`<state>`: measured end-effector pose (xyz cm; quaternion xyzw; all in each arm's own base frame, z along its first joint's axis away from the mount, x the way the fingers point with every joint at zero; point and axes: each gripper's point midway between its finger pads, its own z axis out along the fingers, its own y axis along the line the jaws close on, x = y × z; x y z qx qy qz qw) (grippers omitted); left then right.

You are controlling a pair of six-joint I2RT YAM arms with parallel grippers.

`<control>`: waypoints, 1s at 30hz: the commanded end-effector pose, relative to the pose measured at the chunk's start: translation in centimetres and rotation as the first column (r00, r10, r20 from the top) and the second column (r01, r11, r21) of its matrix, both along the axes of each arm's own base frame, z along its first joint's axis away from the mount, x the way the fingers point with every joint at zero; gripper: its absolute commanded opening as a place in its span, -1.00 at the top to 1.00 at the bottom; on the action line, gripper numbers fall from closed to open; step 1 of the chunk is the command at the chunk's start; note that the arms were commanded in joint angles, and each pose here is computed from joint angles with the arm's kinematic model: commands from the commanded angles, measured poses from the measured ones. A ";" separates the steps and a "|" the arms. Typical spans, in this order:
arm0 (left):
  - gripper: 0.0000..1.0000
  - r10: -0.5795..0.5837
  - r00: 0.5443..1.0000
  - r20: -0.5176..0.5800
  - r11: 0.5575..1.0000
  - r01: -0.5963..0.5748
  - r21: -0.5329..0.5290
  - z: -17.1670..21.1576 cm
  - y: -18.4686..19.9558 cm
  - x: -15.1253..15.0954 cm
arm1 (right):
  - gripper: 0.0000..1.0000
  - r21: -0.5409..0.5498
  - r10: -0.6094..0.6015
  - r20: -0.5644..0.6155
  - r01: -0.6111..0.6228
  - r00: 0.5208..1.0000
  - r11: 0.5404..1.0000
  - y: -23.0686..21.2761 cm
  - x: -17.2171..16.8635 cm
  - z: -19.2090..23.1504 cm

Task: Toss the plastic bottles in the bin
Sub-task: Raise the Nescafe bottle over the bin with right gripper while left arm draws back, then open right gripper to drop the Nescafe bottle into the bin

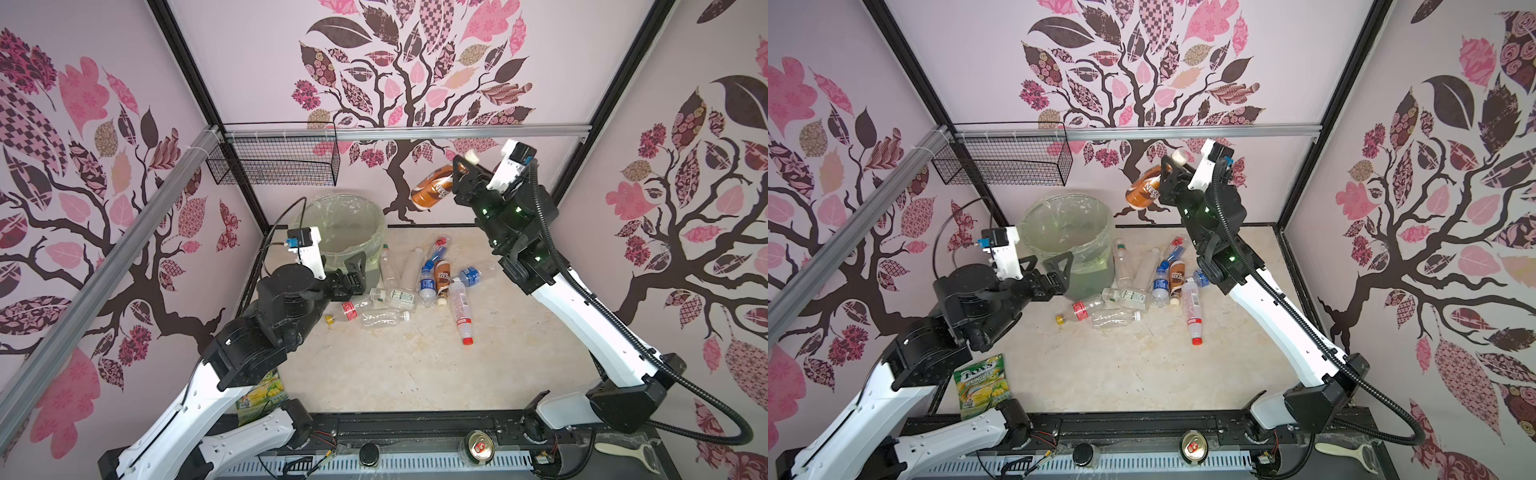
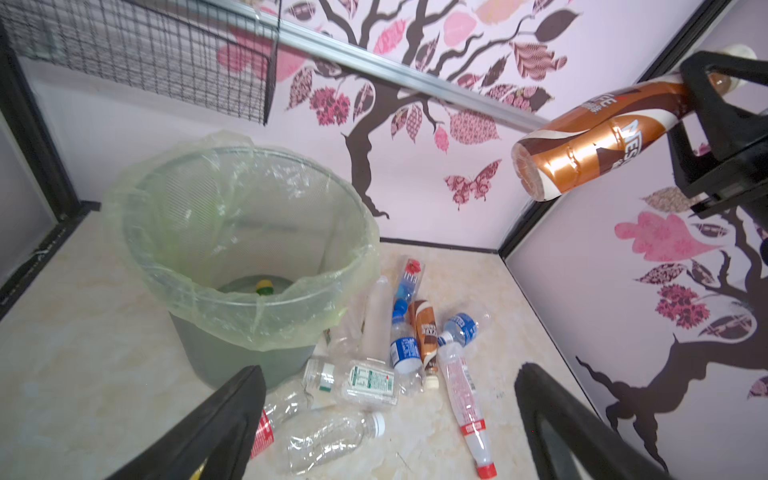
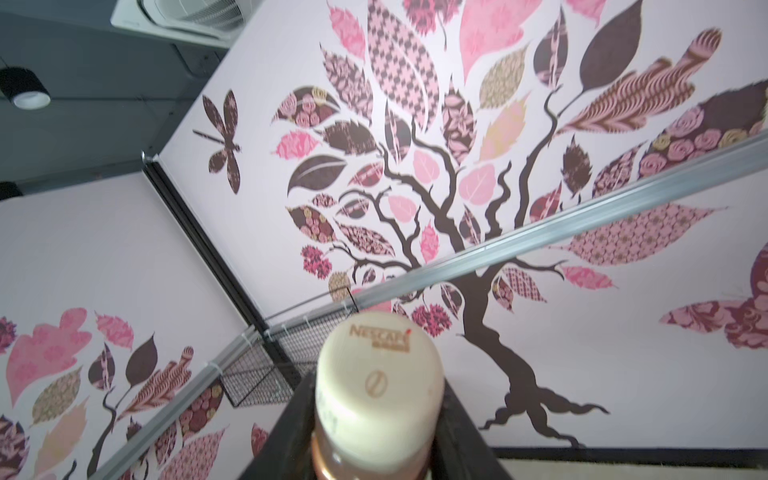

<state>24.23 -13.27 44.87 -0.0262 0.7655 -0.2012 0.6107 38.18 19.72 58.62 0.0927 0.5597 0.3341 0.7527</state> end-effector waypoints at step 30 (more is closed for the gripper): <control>-0.97 0.232 0.952 -0.202 0.973 -0.227 0.048 -9.4 4.2 -0.5 | -0.99 -0.230 0.231 -0.212 -0.278 0.950 0.933 12.1 4.8 -6.1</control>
